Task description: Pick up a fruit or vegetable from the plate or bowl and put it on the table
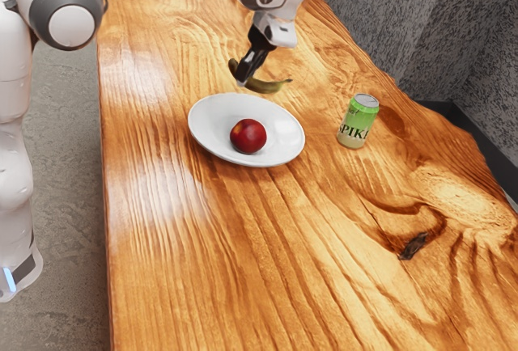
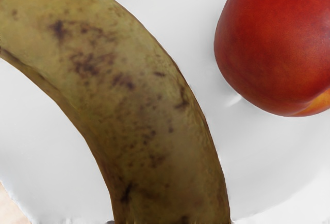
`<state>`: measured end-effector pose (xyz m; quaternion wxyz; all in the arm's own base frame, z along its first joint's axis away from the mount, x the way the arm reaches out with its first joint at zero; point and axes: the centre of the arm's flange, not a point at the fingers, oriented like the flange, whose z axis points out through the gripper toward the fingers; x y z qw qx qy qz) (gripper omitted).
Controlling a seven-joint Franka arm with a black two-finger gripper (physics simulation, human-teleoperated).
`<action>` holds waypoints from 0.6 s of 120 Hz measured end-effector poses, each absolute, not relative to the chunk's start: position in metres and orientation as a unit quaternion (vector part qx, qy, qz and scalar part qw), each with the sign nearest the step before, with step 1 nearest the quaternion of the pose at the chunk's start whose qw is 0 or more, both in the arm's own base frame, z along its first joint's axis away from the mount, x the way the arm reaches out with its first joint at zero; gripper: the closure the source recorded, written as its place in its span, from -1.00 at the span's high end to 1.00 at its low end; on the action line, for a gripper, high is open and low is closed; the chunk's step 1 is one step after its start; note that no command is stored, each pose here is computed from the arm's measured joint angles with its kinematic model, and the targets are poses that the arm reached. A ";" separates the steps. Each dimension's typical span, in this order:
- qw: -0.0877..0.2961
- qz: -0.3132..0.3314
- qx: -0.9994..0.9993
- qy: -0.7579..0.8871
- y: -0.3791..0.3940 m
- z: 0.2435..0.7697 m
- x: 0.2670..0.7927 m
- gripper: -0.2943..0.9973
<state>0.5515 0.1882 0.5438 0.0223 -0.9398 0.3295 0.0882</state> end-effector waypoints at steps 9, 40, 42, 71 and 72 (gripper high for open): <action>0.040 0.066 -0.939 0.335 0.176 0.583 0.557 -0.25; 0.027 -0.001 -0.906 0.423 0.030 0.626 0.601 -0.25; 0.024 -0.003 -0.903 0.429 0.019 0.623 0.604 -0.25; 0.003 -0.013 -0.859 0.512 -0.157 0.582 0.616 -0.25; 0.002 -0.014 -0.859 0.513 -0.160 0.582 0.616 -0.25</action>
